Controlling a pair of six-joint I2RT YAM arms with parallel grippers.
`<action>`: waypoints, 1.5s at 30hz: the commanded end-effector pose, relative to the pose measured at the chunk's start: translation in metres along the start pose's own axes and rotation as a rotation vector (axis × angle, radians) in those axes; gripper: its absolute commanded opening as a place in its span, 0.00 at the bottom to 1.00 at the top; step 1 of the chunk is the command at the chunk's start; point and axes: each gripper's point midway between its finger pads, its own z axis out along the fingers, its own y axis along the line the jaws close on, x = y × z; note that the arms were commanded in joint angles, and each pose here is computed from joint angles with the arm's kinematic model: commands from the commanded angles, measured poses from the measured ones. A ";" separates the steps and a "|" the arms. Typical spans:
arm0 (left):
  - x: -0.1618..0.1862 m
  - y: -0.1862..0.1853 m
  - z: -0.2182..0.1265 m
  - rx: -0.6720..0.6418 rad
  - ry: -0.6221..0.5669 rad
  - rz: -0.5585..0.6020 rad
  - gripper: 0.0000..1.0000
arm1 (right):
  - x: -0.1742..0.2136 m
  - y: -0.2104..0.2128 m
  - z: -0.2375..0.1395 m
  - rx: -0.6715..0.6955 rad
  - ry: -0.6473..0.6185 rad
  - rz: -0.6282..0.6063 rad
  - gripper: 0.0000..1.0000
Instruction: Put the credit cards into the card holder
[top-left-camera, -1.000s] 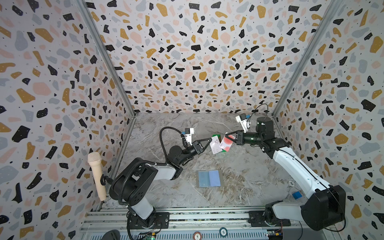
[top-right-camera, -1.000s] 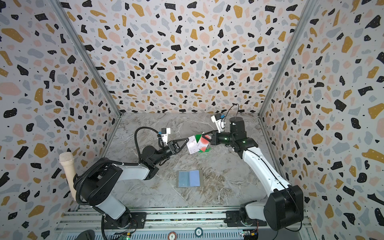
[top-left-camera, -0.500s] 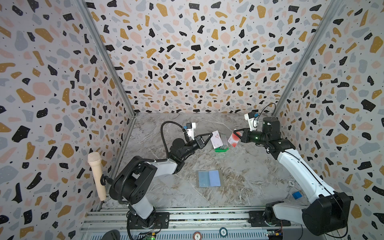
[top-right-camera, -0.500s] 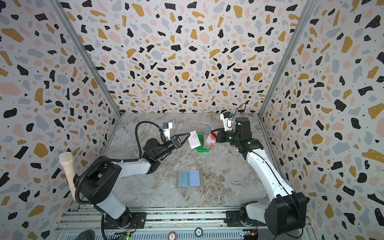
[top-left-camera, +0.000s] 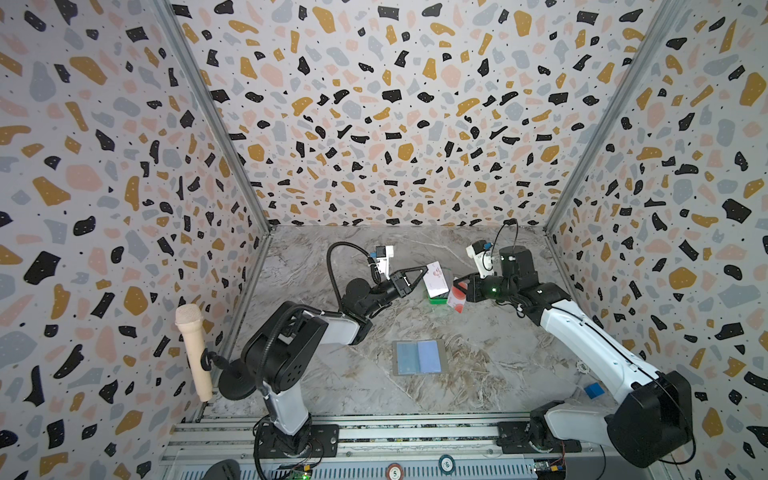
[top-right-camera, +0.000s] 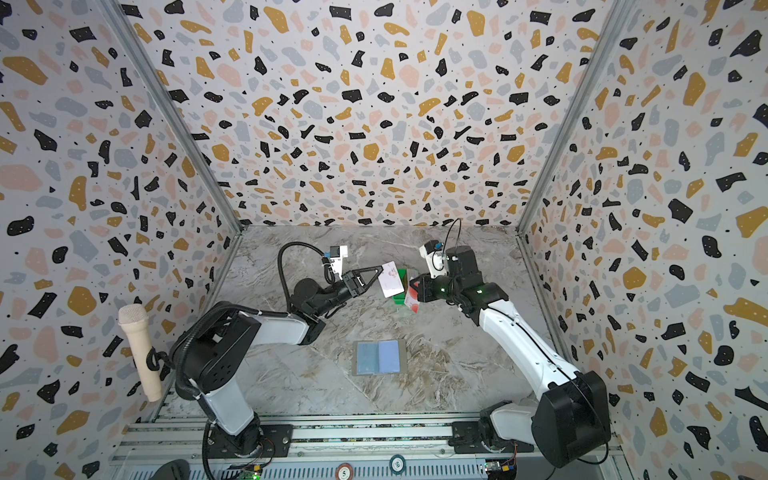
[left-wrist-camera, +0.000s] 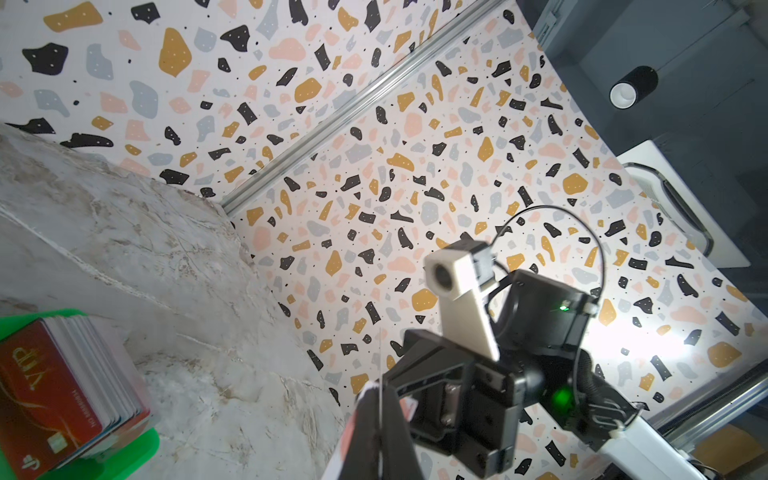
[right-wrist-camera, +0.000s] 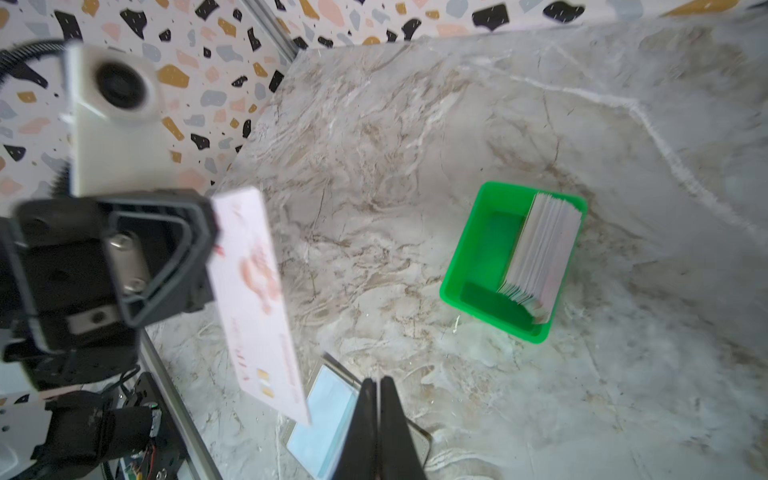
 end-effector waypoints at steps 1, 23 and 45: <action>-0.009 -0.027 -0.016 0.037 -0.038 0.076 0.00 | 0.018 0.005 0.003 -0.022 0.036 -0.012 0.00; -0.001 -0.061 -0.091 -0.127 -0.078 0.170 0.00 | 0.163 0.046 0.101 -0.159 0.401 -0.047 0.00; 0.018 -0.073 -0.101 -0.064 -0.010 0.180 0.00 | 0.057 0.081 0.017 -0.148 0.066 -0.181 0.62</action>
